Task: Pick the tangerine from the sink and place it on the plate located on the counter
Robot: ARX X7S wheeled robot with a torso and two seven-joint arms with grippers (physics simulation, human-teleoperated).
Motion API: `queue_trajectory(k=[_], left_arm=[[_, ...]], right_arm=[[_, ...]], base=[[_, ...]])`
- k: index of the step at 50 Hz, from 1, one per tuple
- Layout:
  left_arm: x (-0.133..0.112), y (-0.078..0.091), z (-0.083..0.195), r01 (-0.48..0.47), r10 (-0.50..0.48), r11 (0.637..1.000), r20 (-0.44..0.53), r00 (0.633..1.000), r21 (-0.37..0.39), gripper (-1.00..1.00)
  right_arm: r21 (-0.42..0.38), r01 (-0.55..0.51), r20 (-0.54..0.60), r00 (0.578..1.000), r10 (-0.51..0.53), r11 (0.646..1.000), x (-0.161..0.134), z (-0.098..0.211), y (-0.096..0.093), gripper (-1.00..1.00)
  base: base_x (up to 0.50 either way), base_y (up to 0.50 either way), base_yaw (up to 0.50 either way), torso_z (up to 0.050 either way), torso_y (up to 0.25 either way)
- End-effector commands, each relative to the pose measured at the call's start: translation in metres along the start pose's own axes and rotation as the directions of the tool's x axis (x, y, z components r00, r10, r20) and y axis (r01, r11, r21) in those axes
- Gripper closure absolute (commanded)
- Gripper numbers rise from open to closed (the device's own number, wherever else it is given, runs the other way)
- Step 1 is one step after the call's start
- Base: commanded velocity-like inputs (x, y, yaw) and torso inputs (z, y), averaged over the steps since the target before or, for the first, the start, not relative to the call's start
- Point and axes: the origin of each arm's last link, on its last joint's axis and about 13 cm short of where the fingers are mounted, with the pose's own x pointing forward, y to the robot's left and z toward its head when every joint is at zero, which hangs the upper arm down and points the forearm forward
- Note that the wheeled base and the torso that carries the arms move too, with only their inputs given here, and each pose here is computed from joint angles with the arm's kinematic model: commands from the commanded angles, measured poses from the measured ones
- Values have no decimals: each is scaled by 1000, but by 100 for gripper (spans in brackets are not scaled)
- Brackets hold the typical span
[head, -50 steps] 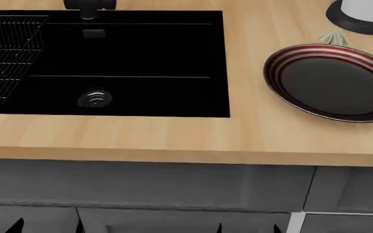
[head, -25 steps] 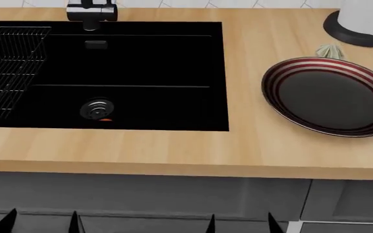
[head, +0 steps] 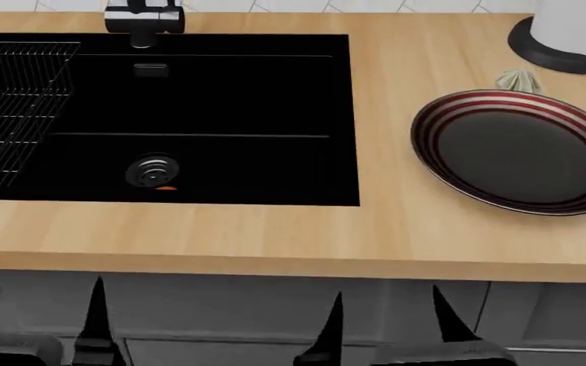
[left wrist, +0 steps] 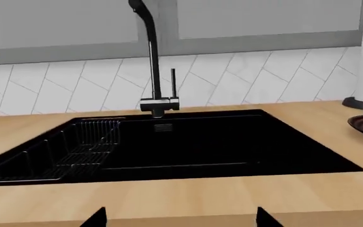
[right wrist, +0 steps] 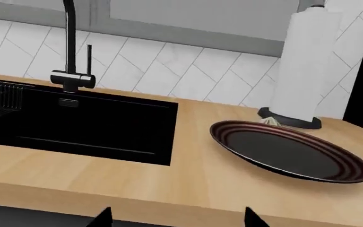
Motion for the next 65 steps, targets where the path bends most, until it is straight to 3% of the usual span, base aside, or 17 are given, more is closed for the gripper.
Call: queue_trajectory(k=[1,13,23,24,27,30,33,43,55,65], left_arm=[[13,0,60,36,-37,999,84,996,5,-100],[52,5,106,59,-54,997,101,993,-44,-100],[126,7,125,50,-47,997,55,997,-57,-100],[134,6,125,102,-102,987,7,995,-122,-100],[151,8,130,105,-109,983,-21,994,-152,-100],[172,10,133,69,-75,989,-41,996,-131,-100],[186,11,135,41,-49,991,-57,997,-126,-100],[233,12,128,-15,2,995,-128,992,-97,-100],[237,13,103,-39,19,995,-193,981,-97,-100],[236,12,98,-31,17,997,-202,979,-64,-100]], right_arm=[[-61,-1,100,995,7,998,12,49,-8,-100],[-82,-16,106,994,25,997,56,89,-17,-100],[-40,-60,37,997,62,997,122,112,-24,-100],[-76,-53,17,998,55,996,135,112,-26,-100],[-44,-51,-7,999,51,998,157,110,-29,-100],[-15,-60,-25,998,59,998,180,109,-35,-100],[-38,-53,-29,998,52,998,191,114,-37,-100],[-8,-61,-79,995,61,998,228,124,-42,-100],[45,-91,-122,988,96,995,230,120,-44,-100],[34,-100,-135,985,104,994,230,119,-42,-100]], base=[[0,0,0,50,39],[0,0,0,50,38],[0,0,0,50,38],[0,0,0,50,39],[0,0,0,50,40],[0,0,0,50,38],[0,0,0,50,38],[0,0,0,50,39],[187,-84,0,50,39],[500,-240,0,50,38]])
